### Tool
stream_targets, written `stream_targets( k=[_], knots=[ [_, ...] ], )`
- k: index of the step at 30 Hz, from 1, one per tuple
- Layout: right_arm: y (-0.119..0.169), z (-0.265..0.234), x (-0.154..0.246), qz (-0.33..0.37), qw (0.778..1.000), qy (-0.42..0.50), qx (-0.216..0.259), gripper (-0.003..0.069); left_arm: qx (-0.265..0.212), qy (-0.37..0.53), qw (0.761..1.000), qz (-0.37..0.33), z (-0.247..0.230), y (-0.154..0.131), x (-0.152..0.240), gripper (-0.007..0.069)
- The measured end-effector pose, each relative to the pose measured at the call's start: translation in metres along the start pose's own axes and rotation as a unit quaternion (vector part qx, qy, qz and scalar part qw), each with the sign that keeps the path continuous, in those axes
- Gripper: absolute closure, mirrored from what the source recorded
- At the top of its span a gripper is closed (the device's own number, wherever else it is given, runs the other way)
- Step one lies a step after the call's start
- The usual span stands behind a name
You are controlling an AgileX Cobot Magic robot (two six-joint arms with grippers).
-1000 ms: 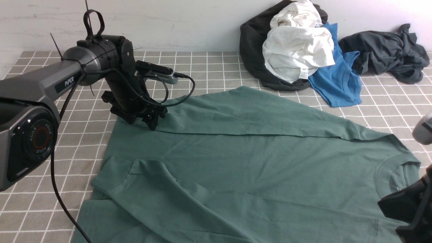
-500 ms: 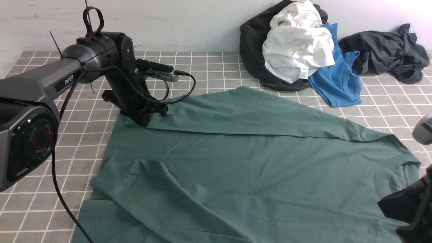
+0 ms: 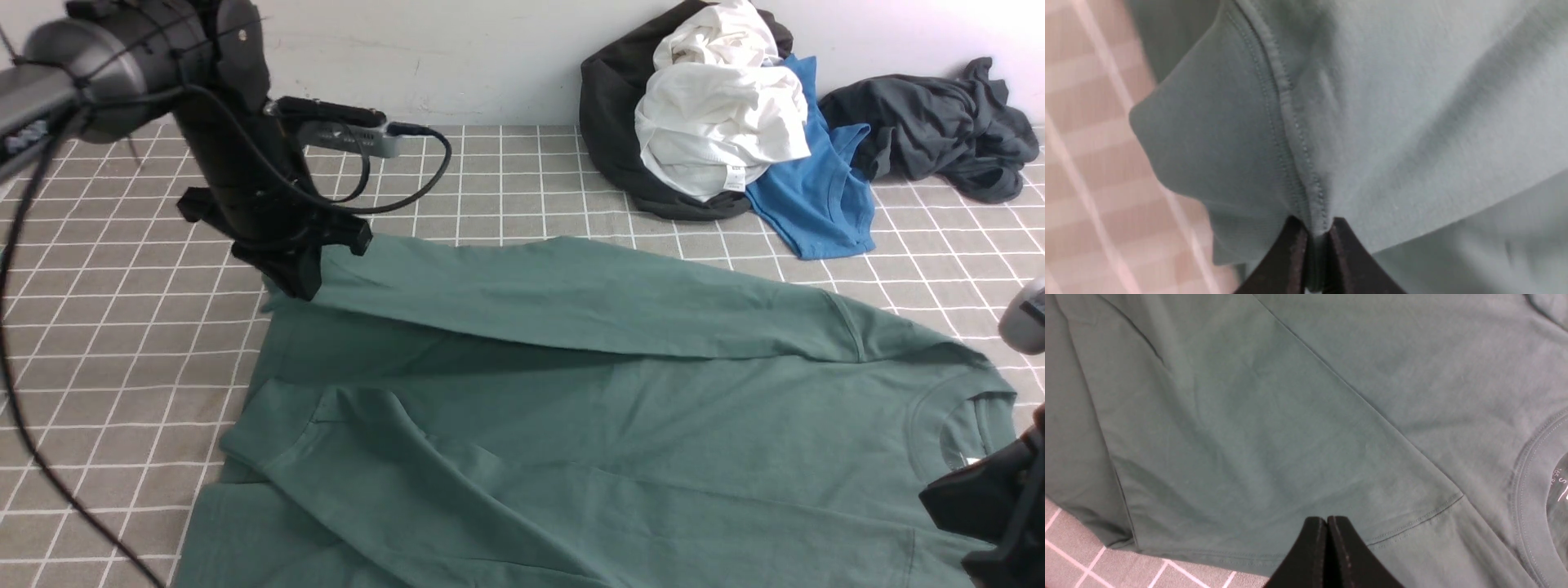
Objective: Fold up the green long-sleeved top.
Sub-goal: Use the left arm to drag and drop the cuff onto the cuff closest to the left arm
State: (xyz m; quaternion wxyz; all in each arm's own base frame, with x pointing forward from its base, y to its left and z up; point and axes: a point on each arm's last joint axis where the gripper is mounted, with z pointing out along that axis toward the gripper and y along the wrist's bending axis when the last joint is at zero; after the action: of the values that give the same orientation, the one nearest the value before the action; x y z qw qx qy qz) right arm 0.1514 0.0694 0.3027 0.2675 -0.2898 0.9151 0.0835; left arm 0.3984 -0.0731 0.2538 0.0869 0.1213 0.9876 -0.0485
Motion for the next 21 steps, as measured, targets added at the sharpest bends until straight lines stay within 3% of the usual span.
stream_targets(
  k=[2,5,11,18,21],
  knots=[
    [0.0,0.0,0.0,0.0,1.0,0.002,-0.001,0.0673,0.002,0.005,1.0,-0.003,-0.004,-0.002,0.015,0.0602],
    [0.0,0.0,0.001,0.005,1.0,0.004,-0.001,0.0673,0.015,0.017,1.0,-0.012,-0.004,-0.009,0.066,0.0602],
    [0.0,0.0,0.001,0.009,1.0,0.005,-0.002,0.0673,0.034,0.051,0.998,-0.008,0.027,-0.027,0.132,0.0602],
    [0.002,0.0,0.005,0.012,0.999,0.027,-0.013,0.0673,0.033,0.058,0.998,-0.007,0.048,-0.032,0.156,0.0592],
    [0.004,0.0,0.006,0.012,0.999,0.034,-0.022,0.0657,0.029,0.05,0.998,-0.005,0.048,-0.031,0.155,0.0536]
  ],
)
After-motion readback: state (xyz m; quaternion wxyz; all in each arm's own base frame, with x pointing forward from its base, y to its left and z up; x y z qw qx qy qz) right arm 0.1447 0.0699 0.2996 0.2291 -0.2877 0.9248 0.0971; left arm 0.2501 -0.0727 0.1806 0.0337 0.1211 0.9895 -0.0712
